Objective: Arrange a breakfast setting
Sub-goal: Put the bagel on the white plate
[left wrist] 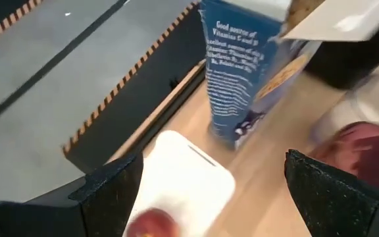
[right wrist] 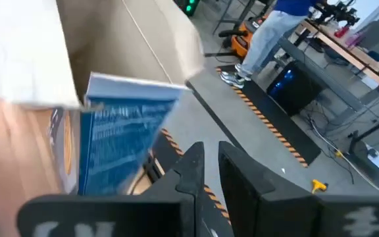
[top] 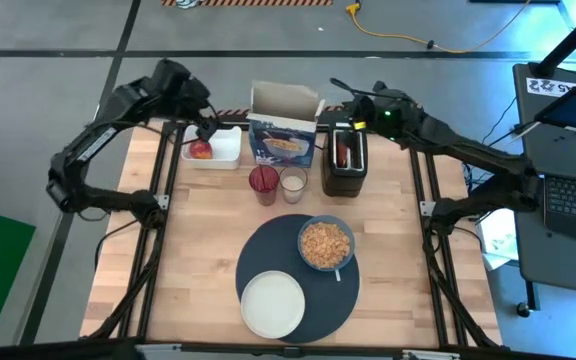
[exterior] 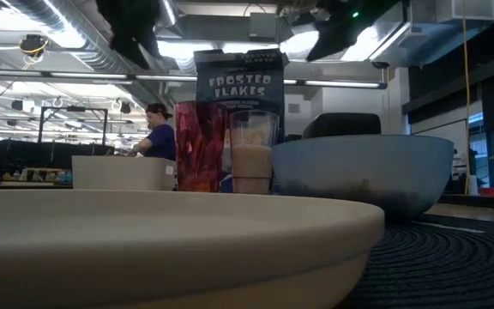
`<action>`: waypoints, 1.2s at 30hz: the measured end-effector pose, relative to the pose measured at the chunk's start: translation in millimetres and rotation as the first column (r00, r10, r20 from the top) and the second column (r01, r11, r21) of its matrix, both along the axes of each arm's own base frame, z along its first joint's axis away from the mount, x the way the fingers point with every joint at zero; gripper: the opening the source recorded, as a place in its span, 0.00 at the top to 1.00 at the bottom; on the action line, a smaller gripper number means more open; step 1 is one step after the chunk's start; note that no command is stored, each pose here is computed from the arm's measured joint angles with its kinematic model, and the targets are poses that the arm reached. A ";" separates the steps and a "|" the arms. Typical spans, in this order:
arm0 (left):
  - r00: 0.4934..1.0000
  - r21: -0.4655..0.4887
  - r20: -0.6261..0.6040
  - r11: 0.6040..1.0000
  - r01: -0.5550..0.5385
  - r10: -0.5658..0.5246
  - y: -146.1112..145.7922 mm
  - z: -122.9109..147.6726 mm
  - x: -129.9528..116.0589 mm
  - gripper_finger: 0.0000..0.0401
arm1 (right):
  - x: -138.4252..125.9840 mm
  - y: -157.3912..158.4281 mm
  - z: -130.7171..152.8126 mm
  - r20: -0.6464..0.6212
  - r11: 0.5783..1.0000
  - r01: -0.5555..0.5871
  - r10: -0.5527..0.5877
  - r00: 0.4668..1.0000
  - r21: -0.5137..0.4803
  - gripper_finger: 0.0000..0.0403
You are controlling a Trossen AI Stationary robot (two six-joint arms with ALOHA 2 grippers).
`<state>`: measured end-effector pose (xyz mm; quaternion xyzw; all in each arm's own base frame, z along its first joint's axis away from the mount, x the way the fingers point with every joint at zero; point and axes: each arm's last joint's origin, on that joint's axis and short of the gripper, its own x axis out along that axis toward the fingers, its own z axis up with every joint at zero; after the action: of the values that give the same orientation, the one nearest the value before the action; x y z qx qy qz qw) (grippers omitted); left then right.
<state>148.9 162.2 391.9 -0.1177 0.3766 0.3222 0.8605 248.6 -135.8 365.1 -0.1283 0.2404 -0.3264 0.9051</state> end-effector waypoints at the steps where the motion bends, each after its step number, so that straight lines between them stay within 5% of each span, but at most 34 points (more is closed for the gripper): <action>1: 1.000 -0.009 0.026 1.000 -0.016 0.016 -5.1 3.6 -4.3 0.11 | -5.6 2.9 2.8 -0.006 1.000 0.000 0.000 1.000 0.003 0.88; 8: 0.982 -0.186 0.156 0.979 -0.081 0.111 -22.2 9.4 -13.8 0.11 | -35.0 19.0 4.8 -0.121 0.996 -0.030 0.040 0.992 0.082 0.88; 15: 0.987 -0.252 0.137 0.967 -0.044 0.081 -26.8 -10.8 -0.8 0.11 | -34.5 21.5 -5.7 -0.170 0.979 -0.080 0.113 0.979 0.187 0.85; 22: 0.995 -0.328 0.065 0.943 -0.055 0.081 -29.2 -40.5 5.2 0.11 | -29.0 18.5 -19.0 -0.112 0.942 0.032 0.006 0.994 0.334 0.68; 27: 0.996 -0.351 0.043 0.935 -0.054 0.074 -32.3 -52.2 5.9 0.11 | -26.8 19.7 -61.0 -0.045 0.857 0.070 -0.055 0.997 0.510 0.56; 36: 0.994 -0.303 0.094 0.953 -0.029 0.060 -32.2 -49.5 6.0 0.12 | -25.2 16.6 -94.3 0.078 0.791 0.162 -0.255 0.964 0.589 0.56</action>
<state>154.9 130.1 342.4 -0.2721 0.3743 0.2739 0.8431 223.4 -119.1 270.8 0.2051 0.2705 -0.3450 0.8751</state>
